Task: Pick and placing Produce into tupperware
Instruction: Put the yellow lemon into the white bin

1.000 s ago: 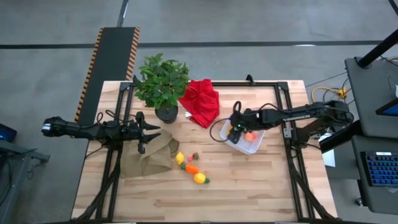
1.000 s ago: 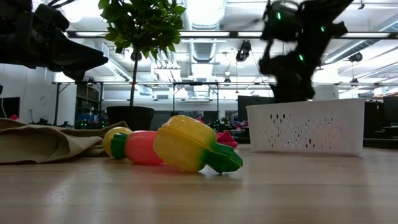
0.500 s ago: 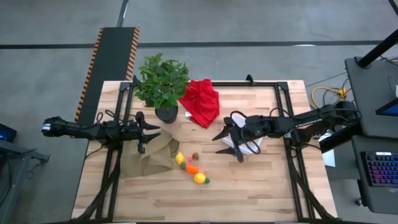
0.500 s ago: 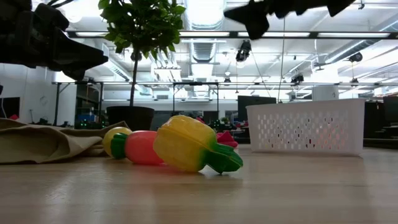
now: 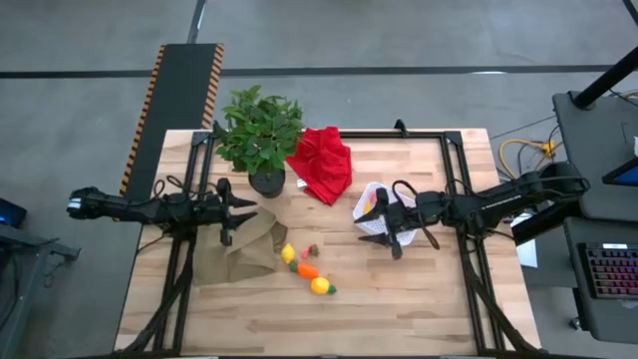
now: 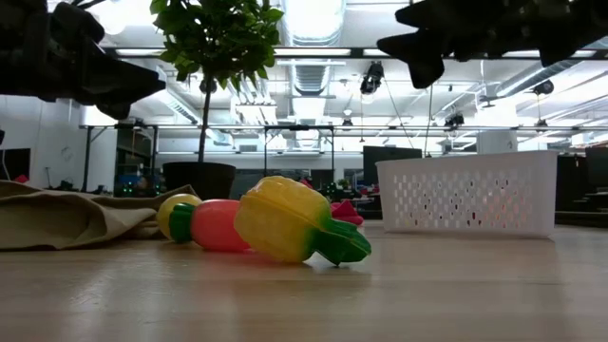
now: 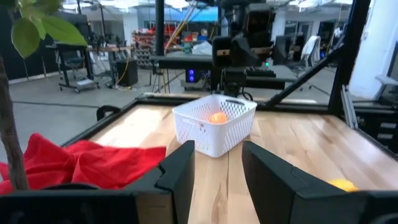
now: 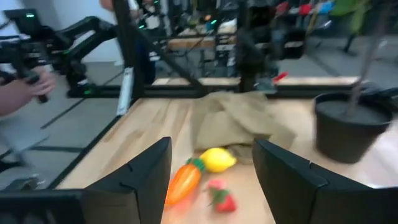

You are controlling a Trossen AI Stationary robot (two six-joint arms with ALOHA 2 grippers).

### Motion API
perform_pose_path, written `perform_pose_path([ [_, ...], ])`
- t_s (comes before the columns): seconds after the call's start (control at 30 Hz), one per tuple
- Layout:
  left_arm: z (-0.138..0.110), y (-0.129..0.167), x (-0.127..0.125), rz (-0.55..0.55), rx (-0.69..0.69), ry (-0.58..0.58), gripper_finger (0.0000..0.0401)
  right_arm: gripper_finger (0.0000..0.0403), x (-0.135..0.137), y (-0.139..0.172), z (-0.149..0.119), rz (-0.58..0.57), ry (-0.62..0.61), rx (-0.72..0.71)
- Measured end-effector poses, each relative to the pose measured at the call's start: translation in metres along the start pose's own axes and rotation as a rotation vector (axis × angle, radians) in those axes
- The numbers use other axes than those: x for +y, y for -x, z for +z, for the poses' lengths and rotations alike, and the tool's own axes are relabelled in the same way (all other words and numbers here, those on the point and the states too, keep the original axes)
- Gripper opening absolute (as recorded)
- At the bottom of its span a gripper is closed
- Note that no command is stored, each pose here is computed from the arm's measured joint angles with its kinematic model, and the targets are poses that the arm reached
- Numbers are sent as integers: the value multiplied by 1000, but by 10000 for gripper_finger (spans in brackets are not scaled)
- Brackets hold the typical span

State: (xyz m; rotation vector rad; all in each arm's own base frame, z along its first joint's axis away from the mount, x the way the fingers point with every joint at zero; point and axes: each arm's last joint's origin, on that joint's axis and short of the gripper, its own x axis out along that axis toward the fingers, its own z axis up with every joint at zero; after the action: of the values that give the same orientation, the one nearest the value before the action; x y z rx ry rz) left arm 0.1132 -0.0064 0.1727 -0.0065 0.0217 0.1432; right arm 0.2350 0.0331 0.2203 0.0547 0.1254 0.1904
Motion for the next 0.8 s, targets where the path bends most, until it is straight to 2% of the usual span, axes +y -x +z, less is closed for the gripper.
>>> perform_pose_path([
  [0.3,3,0,-1,-28,-30,8,121,215,-1,-3,2,-38,15,-11],
  [0.47,7,-1,-2,-51,-73,-35,125,215,-1,-3,2,-38,38,-8],
  [0.57,7,-2,-2,-47,-58,-71,149,215,-1,-3,2,-38,50,-7],
  [0.67,12,-4,-3,-49,-55,-97,192,215,-1,-3,2,-38,50,-7],
  [0.8,24,-7,-7,-168,-62,-110,248,215,-1,-3,2,-38,37,-7],
])
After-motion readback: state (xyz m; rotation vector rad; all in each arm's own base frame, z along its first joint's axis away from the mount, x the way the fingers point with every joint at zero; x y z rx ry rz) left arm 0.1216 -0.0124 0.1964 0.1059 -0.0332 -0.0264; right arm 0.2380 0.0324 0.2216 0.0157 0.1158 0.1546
